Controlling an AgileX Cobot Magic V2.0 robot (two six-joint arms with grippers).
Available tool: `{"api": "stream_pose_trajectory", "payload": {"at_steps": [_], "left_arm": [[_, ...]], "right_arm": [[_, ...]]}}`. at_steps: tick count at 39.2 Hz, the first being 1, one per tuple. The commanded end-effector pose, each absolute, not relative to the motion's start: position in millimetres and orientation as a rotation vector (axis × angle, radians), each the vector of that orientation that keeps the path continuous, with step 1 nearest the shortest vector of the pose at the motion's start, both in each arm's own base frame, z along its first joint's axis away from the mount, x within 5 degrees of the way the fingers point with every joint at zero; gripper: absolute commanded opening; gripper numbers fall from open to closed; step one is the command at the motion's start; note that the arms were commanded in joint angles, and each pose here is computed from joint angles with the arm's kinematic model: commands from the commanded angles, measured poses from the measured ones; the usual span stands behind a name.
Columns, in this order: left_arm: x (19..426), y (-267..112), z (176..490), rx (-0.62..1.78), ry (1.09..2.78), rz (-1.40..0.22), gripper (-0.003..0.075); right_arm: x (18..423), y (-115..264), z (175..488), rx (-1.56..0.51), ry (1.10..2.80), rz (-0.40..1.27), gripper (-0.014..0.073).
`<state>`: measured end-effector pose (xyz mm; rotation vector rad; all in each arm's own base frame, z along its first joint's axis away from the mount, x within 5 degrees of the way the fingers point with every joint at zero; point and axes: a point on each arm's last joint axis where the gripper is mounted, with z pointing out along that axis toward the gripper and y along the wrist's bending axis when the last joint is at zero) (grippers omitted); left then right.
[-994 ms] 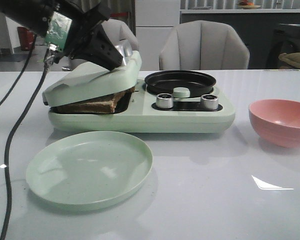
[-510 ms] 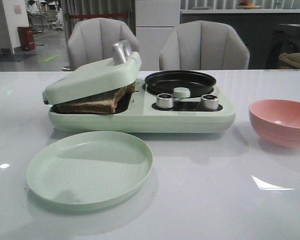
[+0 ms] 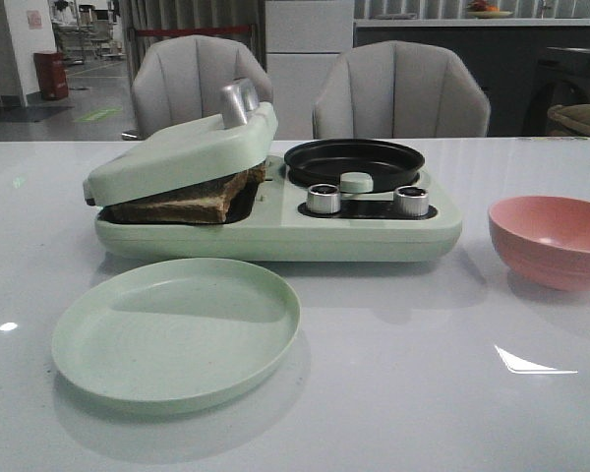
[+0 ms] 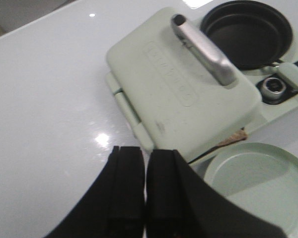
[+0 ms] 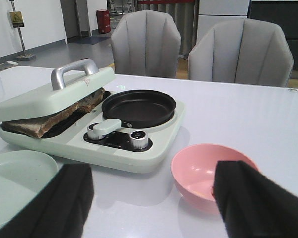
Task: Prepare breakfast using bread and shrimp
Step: 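Withdraw the left gripper from the closed lid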
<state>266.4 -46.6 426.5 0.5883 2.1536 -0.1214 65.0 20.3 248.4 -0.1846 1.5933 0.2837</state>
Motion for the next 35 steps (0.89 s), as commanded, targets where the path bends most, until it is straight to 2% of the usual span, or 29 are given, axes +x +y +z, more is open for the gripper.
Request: {"api": "stream_pose_trajectory", "payload": {"at_steps": [1,6,18,35], "left_arm": [[247.1,-36.6,451.3,0.458,2.021,-0.031,0.012],[225.8,-30.2,448.4,0.399,1.912,0.022,0.012],[165.6,-21.1,408.0,0.268,1.663,0.016,0.012],[77.4,-17.8,368.0,0.215,1.524,-0.118,0.012]], "right_arm": [[65.4,19.0,264.4,-0.166,1.493,0.276,0.0601],[65.4,19.0,264.4,-0.166,1.493,0.276,0.0601],[65.4,19.0,264.4,-0.166,1.493,0.276,0.0601],[65.4,19.0,264.4,-0.166,1.493,0.276,0.0601]]}}
